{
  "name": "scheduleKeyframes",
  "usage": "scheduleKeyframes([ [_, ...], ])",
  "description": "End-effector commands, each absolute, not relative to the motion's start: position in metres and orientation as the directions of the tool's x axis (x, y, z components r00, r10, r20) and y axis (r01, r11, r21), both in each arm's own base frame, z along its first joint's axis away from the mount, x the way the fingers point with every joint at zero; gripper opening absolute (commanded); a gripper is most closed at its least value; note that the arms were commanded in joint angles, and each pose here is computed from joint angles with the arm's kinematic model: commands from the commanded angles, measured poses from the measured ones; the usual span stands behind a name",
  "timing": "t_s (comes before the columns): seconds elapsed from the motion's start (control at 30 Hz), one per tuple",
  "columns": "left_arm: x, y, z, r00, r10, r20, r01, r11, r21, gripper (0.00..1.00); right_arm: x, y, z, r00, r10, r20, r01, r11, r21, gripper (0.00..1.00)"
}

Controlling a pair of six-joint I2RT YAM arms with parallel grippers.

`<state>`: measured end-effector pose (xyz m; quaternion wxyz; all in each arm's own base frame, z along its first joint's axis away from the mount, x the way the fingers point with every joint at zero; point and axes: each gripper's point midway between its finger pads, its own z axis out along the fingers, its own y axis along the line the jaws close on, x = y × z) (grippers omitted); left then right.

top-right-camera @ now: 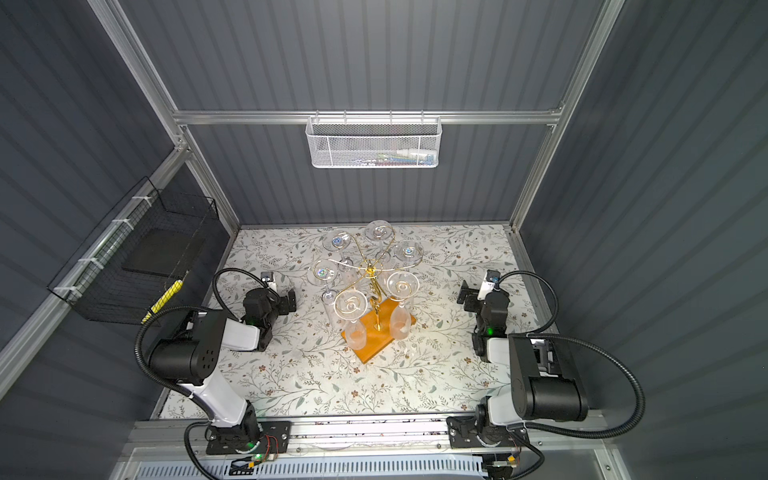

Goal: Take the wine glass off the wine glass rack

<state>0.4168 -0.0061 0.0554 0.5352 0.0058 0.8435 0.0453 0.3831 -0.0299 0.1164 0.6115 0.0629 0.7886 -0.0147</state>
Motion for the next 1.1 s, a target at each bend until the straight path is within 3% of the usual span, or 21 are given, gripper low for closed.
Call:
scheduleKeyframes([
  [0.0, 0.42, -0.009, 0.062, -0.414, 0.049, -0.909, -0.03, 0.997, 0.067, 1.0, 0.386, -0.027, 0.119, -0.24, 0.075, -0.968, 0.103, 0.993, 0.051, 0.99],
  [0.57, 0.42, -0.009, 0.071, -0.396, 0.049, -0.917, -0.031, 0.997, 0.066, 1.0, 0.385, -0.027, 0.12, -0.239, 0.081, -0.968, 0.089, 0.994, 0.062, 0.99],
  [0.7, 0.421, -0.015, 0.138, -0.467, -0.008, -0.884, -0.026, 1.0, 0.005, 1.0, 0.388, -0.036, 0.157, -0.274, 0.106, -0.956, 0.149, 0.987, 0.067, 0.99],
  [0.9, 0.404, -0.054, 0.263, -0.398, -0.143, -0.906, 0.138, 0.967, -0.213, 0.99, 0.363, -0.033, 0.239, -0.302, 0.222, -0.927, 0.184, 0.968, 0.172, 0.99],
  [1.07, 0.398, -0.09, 0.306, -0.497, -0.224, -0.838, 0.263, 0.882, -0.392, 0.96, 0.334, -0.013, 0.259, -0.429, 0.346, -0.835, 0.177, 0.938, 0.298, 0.99],
])
